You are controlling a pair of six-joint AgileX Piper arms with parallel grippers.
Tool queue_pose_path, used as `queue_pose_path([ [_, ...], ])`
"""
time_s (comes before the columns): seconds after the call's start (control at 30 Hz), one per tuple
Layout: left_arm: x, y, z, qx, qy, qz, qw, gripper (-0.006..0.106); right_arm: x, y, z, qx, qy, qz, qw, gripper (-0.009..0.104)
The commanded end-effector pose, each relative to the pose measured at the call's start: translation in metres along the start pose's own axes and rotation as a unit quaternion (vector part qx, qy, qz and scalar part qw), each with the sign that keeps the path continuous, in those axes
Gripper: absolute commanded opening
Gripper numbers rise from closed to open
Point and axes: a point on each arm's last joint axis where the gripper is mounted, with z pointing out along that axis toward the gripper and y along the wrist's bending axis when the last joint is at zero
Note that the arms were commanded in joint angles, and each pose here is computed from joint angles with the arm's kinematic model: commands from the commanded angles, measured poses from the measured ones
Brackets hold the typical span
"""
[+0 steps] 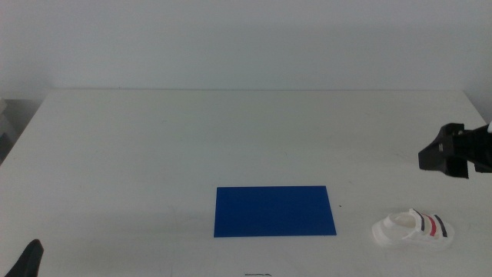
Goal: Use one arm to grab the shoe from the table and place it on the mat.
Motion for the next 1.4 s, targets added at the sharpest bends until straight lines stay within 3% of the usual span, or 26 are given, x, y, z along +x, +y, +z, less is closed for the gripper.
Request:
queue_pose_path([
  [0.0, -0.010, 0.000, -0.002, -0.001, -0.052, -0.011, 0.999, 0.094, -0.015, 0.001, -0.009, 0.002, -0.057, 0.026, 0.998, 0.088],
  [0.23, -0.010, 0.000, -0.002, -0.001, -0.052, -0.011, 0.999, 0.094, -0.023, -0.006, 0.015, 0.029, -0.057, 0.184, 0.981, 0.088],
  [0.33, -0.010, 0.000, -0.002, -0.001, -0.052, -0.011, 0.999, 0.094, -0.023, -0.010, 0.032, 0.051, -0.040, 0.273, 0.960, 0.088],
  [0.57, -0.010, 0.000, -0.002, -0.001, -0.052, -0.011, 0.999, 0.094, -0.025, -0.013, 0.065, 0.094, 0.008, 0.404, 0.910, 0.088],
  [0.67, -0.010, 0.000, -0.002, -0.001, -0.052, -0.011, 0.999, 0.094, -0.029, -0.013, 0.073, 0.112, 0.025, 0.492, 0.863, 0.088],
  [0.8, -0.010, 0.000, -0.002, -0.001, -0.052, -0.011, 0.999, 0.094, -0.027, -0.011, 0.081, 0.163, 0.065, 0.640, 0.748, 0.088],
  [0.9, -0.010, 0.000, -0.002, -0.001, -0.052, -0.011, 0.999, 0.094, -0.028, -0.009, 0.088, 0.190, 0.085, 0.677, 0.706, 0.088],
  [1.17, -0.010, 0.000, -0.002, -0.001, -0.052, -0.011, 0.999, 0.094, -0.029, -0.012, 0.109, 0.221, 0.083, 0.707, 0.666, 0.088],
  [1.37, -0.010, 0.000, -0.002, -0.001, -0.052, -0.011, 0.999, 0.094, -0.028, -0.017, 0.121, 0.240, 0.077, 0.701, 0.667, 0.088],
])
